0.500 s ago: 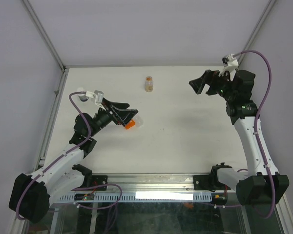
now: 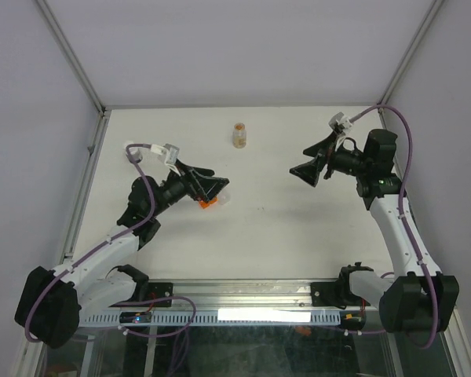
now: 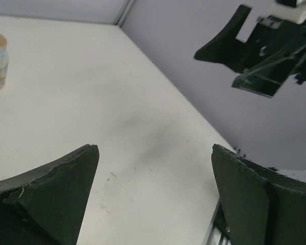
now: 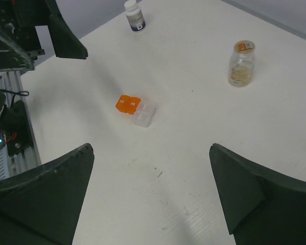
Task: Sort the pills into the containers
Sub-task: Open the pill container at the center of the board.
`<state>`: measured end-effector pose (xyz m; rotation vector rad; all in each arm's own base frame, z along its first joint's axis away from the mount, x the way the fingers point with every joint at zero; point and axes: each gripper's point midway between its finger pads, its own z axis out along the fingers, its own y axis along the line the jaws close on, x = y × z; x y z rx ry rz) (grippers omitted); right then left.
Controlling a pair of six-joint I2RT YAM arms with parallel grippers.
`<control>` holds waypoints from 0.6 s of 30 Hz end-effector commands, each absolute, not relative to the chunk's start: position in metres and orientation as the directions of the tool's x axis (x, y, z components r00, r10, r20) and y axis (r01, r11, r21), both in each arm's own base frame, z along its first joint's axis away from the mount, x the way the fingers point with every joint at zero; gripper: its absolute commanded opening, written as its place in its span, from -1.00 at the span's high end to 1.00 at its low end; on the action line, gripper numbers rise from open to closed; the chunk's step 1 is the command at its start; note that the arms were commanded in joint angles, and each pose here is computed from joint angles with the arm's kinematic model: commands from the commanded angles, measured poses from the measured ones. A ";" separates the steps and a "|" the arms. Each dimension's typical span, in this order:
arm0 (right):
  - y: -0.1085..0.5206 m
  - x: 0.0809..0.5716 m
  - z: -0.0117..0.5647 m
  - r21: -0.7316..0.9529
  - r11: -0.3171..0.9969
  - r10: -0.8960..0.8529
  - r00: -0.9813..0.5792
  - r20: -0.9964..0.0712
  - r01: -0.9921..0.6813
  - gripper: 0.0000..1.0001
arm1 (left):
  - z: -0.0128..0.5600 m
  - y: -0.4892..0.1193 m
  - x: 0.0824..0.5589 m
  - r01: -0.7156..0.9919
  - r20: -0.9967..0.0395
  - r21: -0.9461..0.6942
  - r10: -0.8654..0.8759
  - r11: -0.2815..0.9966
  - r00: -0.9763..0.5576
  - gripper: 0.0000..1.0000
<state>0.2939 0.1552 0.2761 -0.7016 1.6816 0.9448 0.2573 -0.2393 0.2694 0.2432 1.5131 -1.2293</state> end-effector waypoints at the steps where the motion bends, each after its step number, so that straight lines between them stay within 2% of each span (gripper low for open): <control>1: 0.160 0.285 0.275 0.107 0.399 -0.090 -0.155 -0.984 -0.911 -0.99 | 0.243 -0.253 0.276 0.621 -0.900 -0.433 -0.282 0.654 -0.331 -0.92; 5: 0.159 0.290 0.255 0.155 0.404 -0.112 -0.217 -0.970 -0.902 -0.99 | 0.203 -0.258 0.292 0.484 -0.929 -0.284 -0.112 0.827 -0.354 -0.96; 11: 0.153 0.301 0.239 0.174 0.472 -0.143 -0.269 -0.952 -0.864 -0.99 | 0.190 -0.264 0.323 0.459 -0.928 -0.247 -0.073 0.853 -0.364 -0.98; 13: 0.153 0.303 0.239 0.170 0.489 -0.144 -0.272 -0.951 -0.856 -0.99 | 0.192 -0.268 0.338 0.477 -0.910 -0.315 -0.119 0.820 -0.397 -0.85; 15: 0.155 0.302 0.237 0.173 0.488 -0.145 -0.275 -0.950 -0.855 -0.99 | 0.193 -0.270 0.350 0.493 -0.878 -0.392 -0.156 0.777 -0.453 -0.62; 18: 0.156 0.301 0.233 0.181 0.492 -0.143 -0.283 -0.948 -0.852 -0.99 | 0.181 -0.269 0.350 0.470 -0.847 -0.413 -0.138 0.780 -0.514 -0.34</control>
